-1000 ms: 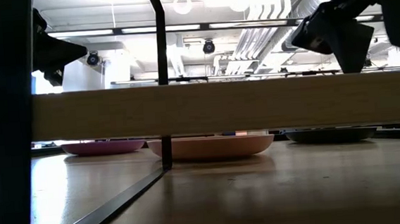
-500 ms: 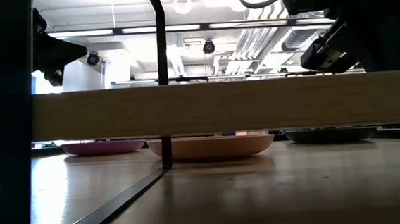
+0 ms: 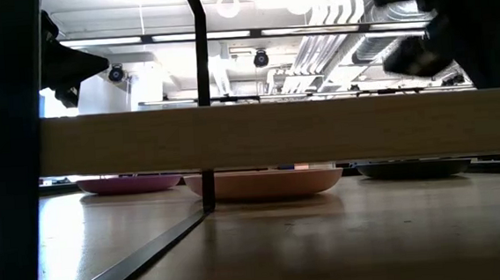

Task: Place and stack plates onto a shelf
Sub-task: Put the purple plate on the shelf

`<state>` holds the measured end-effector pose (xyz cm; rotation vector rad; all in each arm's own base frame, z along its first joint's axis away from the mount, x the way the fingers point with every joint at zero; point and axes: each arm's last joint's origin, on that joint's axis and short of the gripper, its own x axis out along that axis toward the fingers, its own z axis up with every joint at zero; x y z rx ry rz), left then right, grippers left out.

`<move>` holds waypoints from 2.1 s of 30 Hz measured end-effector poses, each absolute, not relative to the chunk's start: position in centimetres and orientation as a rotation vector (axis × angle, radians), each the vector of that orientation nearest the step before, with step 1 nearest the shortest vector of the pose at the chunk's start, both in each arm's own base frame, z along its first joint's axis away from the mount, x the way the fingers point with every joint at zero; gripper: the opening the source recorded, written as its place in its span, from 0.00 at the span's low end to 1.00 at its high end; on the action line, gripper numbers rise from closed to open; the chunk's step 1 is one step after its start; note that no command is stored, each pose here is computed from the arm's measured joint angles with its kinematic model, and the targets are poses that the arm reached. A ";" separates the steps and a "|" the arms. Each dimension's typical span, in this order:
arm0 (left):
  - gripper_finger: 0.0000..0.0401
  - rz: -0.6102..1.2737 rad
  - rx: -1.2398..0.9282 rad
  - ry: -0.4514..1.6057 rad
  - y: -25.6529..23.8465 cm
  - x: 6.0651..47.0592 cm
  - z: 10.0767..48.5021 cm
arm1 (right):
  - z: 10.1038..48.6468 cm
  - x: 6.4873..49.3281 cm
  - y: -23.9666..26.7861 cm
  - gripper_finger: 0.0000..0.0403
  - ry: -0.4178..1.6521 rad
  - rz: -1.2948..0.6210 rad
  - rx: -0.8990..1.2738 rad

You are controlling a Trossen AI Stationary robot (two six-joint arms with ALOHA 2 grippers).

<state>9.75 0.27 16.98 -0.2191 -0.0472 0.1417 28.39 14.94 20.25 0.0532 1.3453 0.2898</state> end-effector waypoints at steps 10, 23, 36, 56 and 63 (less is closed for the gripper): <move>0.00 0.142 -0.219 -0.047 0.3 9.8 17.0 | 26.2 25.5 7.3 0.00 1.133 -0.040 0.076; 0.00 0.141 -0.219 -0.051 0.3 9.8 17.0 | 24.2 19.3 3.6 0.00 0.528 -0.248 0.417; 0.00 0.148 -0.337 -0.169 0.4 9.6 18.0 | 25.5 17.4 3.0 0.00 0.228 -0.191 0.408; 0.00 0.386 -0.461 -0.331 1.1 10.4 23.9 | 24.8 17.0 2.9 0.00 0.298 -0.220 0.378; 0.05 0.492 -0.299 -0.084 1.4 13.9 28.7 | 26.0 17.5 2.1 0.00 0.182 -0.224 0.289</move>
